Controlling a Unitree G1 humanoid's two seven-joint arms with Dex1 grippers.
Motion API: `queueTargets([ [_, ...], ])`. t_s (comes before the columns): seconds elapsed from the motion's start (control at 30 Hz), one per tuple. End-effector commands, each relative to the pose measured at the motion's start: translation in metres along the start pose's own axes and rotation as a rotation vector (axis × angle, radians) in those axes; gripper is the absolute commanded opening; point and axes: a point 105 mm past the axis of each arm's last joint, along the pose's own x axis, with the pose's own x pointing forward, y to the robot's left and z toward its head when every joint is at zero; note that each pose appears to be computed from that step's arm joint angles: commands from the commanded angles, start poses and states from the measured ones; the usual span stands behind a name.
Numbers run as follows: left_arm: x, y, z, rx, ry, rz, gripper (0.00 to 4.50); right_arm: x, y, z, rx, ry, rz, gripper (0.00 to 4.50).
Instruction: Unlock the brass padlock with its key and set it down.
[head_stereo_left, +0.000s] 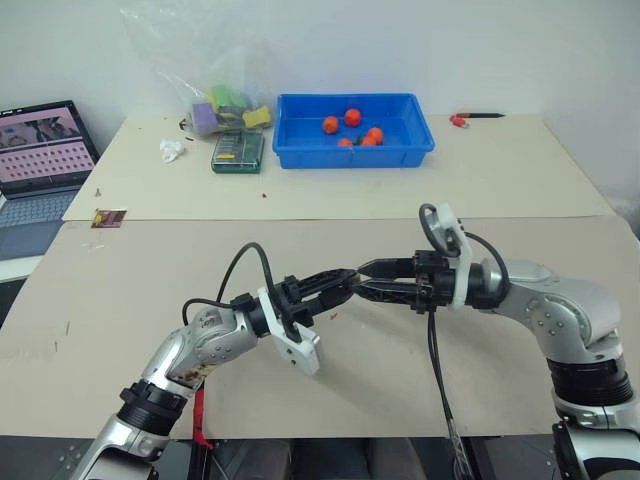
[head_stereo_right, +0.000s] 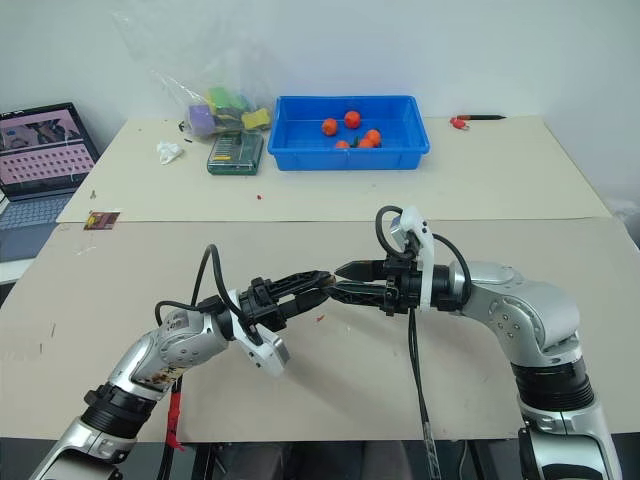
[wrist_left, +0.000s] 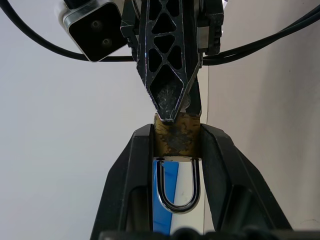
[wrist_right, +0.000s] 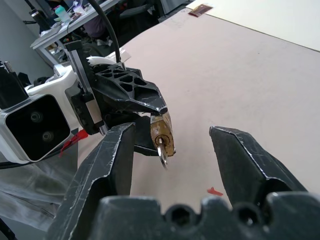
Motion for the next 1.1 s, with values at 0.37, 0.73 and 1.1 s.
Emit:
queueTargets([
  [0.37,0.001,0.012,0.007,0.016,-0.029,0.053,0.84,0.007,0.013,0.008,-0.016,-0.016,0.060,0.16],
  [0.73,0.003,0.016,0.008,0.012,-0.030,0.057,0.84,0.008,0.019,0.005,-0.013,0.004,0.092,1.23],
  [1.1,0.003,0.016,0.008,0.005,-0.027,0.058,0.84,0.007,0.018,0.001,-0.007,0.003,0.094,2.14],
])
